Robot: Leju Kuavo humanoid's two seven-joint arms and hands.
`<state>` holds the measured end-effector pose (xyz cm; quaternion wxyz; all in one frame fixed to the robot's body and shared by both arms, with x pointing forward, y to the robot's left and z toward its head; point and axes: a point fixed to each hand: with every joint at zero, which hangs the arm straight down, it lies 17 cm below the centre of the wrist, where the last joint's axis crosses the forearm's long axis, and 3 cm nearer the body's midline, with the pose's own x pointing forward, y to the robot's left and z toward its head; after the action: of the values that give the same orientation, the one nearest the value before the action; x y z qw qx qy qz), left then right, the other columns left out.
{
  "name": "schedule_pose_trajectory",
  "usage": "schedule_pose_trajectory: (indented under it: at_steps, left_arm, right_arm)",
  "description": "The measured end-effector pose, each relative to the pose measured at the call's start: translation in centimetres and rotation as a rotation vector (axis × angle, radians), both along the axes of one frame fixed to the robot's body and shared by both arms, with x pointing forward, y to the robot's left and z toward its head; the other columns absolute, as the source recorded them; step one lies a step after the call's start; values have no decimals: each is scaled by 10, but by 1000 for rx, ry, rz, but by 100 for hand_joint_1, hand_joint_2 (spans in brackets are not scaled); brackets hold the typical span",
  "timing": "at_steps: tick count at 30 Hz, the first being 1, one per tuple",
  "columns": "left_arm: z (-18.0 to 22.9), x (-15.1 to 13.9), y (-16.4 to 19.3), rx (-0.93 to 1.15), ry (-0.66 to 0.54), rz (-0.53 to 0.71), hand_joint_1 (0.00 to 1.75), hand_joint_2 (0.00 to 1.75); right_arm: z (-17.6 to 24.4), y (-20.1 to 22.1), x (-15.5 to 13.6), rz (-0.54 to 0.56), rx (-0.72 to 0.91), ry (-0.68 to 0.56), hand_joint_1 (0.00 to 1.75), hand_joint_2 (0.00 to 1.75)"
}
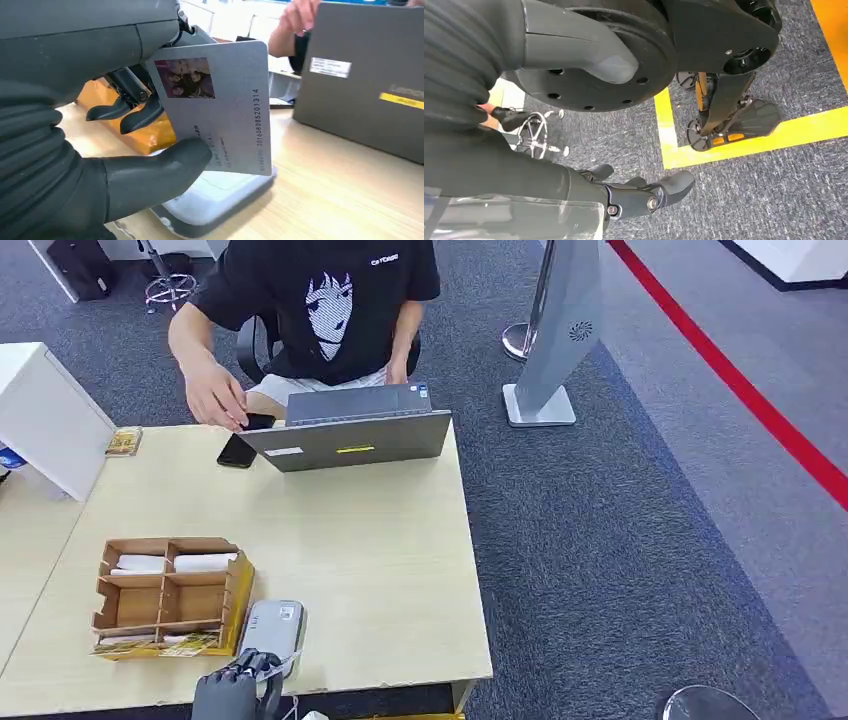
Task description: Pass the card to the sensor for recognition and then transmit it.
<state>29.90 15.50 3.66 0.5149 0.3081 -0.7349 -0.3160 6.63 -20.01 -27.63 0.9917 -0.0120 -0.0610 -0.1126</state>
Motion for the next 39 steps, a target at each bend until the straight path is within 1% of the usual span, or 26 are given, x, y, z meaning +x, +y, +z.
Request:
schedule_pose_trajectory:
  at_steps: [8,16,20,22,23,24,25,27,31,36,39]
  left_arm:
    - [-3,2,16,10,3,37,175,175]
    - [-3,5,40,2,-8,96,175,175]
    - [2,7,35,54,-39,63,175,175]
    - [13,10,28,113,-83,29,175,175]
    - [25,15,25,153,-123,13,175,175]
    - [33,19,27,165,-143,18,175,175]
    - [41,24,30,178,-165,27,175,175]
    - [70,44,48,223,-230,78,175,175]
    - [113,80,75,279,-323,150,175,175]
    - [155,111,83,319,-425,155,175,175]
    - [169,123,88,347,-452,166,175,175]
  right_arm:
    - [0,0,0,-2,0,1,0,175]
    - [0,0,0,7,-2,1,0,175]
    - [0,-1,0,17,-2,-1,0,175]
    - [0,0,-1,29,2,0,0,175]
    - [0,-1,0,39,5,-2,0,175]
    - [0,-1,0,44,5,-3,0,175]
    - [0,-1,0,51,5,-4,0,175]
    - [0,-2,1,75,8,-11,0,175]
    - [0,-3,3,112,10,-22,0,175]
    - [0,-4,5,137,8,-28,0,175]
    - [0,-4,5,149,8,-29,0,175]
